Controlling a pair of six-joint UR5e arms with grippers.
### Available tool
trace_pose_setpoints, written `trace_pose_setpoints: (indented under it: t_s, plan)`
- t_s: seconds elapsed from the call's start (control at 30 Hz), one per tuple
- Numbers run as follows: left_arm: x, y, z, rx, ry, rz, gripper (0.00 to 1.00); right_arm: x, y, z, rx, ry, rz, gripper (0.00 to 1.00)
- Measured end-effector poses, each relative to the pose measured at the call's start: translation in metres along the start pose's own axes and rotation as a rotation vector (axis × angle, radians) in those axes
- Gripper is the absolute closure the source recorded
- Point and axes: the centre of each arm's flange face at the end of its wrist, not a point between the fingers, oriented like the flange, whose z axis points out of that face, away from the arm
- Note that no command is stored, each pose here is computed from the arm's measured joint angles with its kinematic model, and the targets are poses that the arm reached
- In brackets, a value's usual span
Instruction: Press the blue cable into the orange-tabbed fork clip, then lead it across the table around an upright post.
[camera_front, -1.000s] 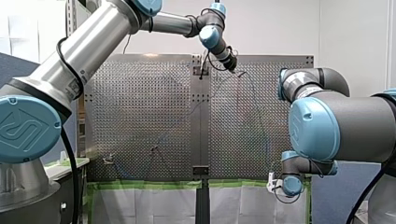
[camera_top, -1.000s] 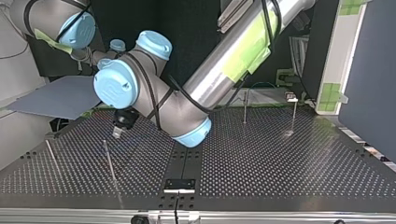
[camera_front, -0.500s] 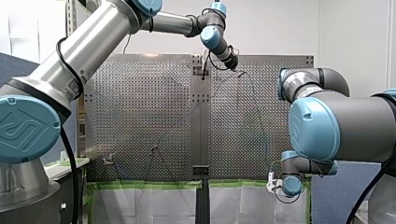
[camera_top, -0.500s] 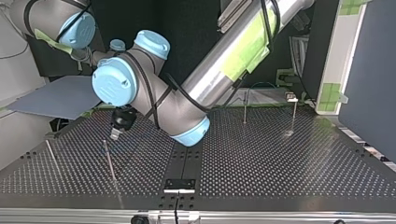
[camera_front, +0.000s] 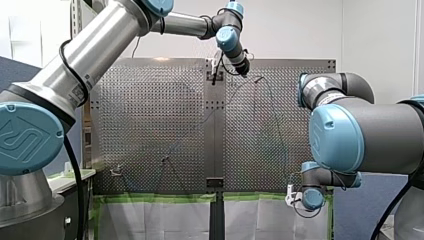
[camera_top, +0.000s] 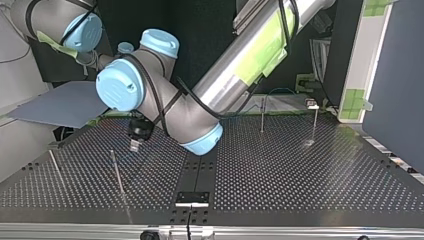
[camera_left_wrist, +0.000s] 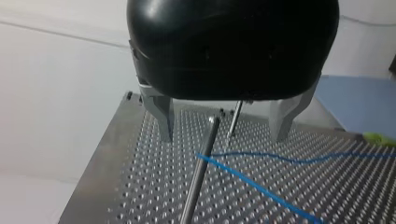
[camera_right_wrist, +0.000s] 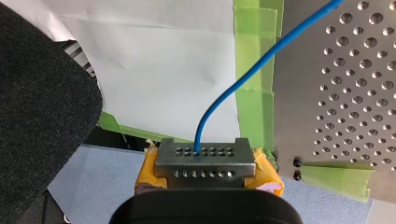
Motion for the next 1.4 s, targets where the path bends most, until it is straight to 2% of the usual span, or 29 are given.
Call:
trace_pose_setpoints:
  t_s: [0.2,1.07,1.23,1.4]
  plan:
    - [0.0,0.002,-0.001,-0.019,0.003,0.002,0.0,0.0,0.0,0.0,0.0,0.0,0.0,1.0]
    - [0.002,0.002,-0.003,-0.021,0.016,-0.01,0.0,0.0,0.0,0.0,0.0,-0.001,-0.001,1.0]
    - [0.005,0.0,-0.012,-0.018,0.052,0.004,0.0,0.0,0.0,0.0,0.0,-0.003,-0.001,1.0]
    - [-0.002,0.006,-0.025,-0.017,0.041,0.003,0.0,0.0,0.0,0.0,0.0,-0.004,0.0,1.0]
